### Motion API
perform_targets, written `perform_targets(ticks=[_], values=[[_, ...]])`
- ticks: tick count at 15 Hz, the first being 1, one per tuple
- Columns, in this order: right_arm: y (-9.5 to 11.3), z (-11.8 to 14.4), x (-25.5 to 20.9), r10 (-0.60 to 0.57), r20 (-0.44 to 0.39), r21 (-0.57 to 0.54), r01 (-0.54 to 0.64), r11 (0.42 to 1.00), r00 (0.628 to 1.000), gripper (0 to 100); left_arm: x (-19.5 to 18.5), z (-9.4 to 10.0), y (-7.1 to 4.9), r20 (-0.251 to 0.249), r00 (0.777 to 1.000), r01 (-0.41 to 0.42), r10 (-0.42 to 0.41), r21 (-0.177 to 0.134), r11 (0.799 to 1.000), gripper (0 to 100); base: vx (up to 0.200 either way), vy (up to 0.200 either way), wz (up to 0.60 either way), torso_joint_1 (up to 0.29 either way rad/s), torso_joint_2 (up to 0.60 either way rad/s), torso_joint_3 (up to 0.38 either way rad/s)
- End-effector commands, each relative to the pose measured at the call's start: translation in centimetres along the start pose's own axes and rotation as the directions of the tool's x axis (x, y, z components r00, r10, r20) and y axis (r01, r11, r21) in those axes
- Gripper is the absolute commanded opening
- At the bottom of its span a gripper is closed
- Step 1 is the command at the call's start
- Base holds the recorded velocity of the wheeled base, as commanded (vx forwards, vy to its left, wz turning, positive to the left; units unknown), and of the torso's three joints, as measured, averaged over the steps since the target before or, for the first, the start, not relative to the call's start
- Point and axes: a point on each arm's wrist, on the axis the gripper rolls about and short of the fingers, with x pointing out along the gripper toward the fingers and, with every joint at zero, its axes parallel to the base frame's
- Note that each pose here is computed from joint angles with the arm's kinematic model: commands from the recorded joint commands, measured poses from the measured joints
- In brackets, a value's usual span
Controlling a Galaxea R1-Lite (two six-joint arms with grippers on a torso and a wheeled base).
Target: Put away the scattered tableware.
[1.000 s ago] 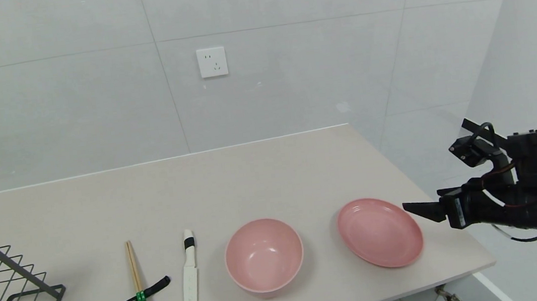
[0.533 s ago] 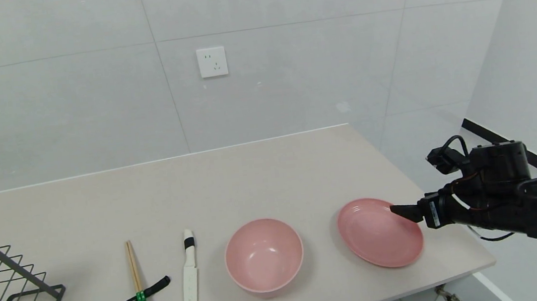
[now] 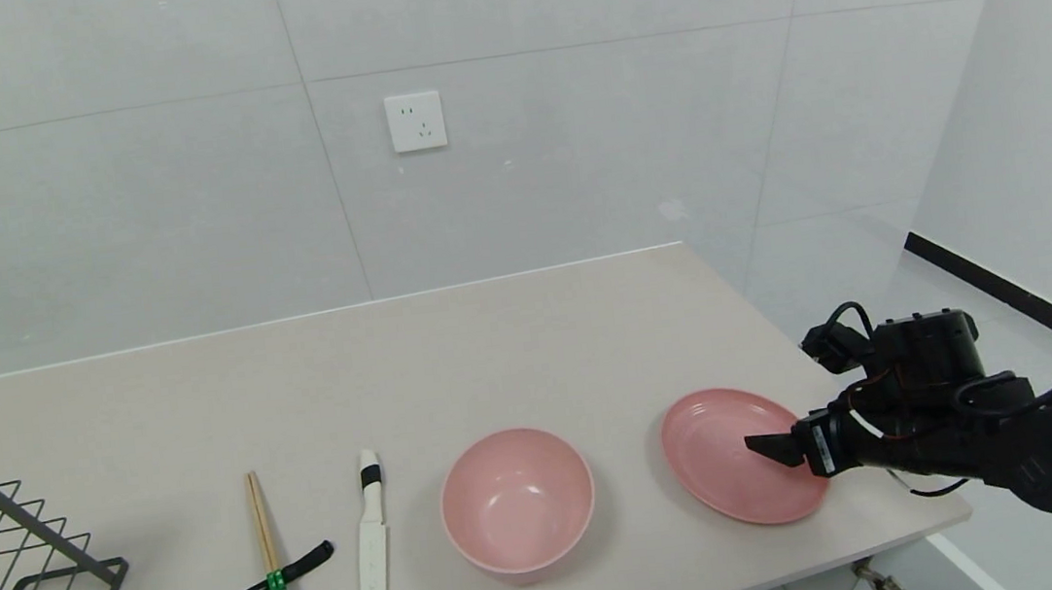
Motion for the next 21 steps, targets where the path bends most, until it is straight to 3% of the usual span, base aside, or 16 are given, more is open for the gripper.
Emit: perform_targets(ticks=[1,12,13,17,20,21], values=[[0.0,-0.2,0.2,0.0,-0.011,0.001,0.0,1.0,1.0,100,0.0,0.0,0.0,-0.001,1.0,0.0,0.0,0.0,1.0,100,0.0,0.0,0.0,0.0,0.0,0.0],[1.0,-1.7,1.3,0.016,-0.078,-0.011,-0.017,1.0,0.997,100,0.0,0.0,0.0,0.001,1.0,-0.002,0.002,-0.011,1.0,100,0.0,0.0,0.0,0.0,0.0,0.0],[1.0,-1.7,1.3,0.016,-0.078,-0.011,-0.017,1.0,0.997,0,0.0,0.0,0.0,0.001,1.0,-0.002,0.002,-0.011,1.0,100,0.0,0.0,0.0,0.0,0.0,0.0],[0.0,-2.3,1.8,-0.071,-0.106,0.061,0.078,0.995,0.992,0,0.0,0.0,0.0,0.001,1.0,-0.003,0.003,-0.013,1.0,100,0.0,0.0,0.0,0.0,0.0,0.0],[-0.5,-0.8,1.5,-0.072,0.057,0.118,0.065,0.991,0.996,0,0.0,0.0,0.0,0.001,1.0,-0.003,0.003,-0.013,1.0,100,0.0,0.0,0.0,0.0,0.0,0.0],[0.0,-0.2,0.4,-0.05,0.159,0.189,0.02,0.982,0.986,0,0.0,0.0,0.0,0.001,1.0,-0.002,0.002,-0.013,1.0,100,0.0,0.0,0.0,0.0,0.0,0.0]])
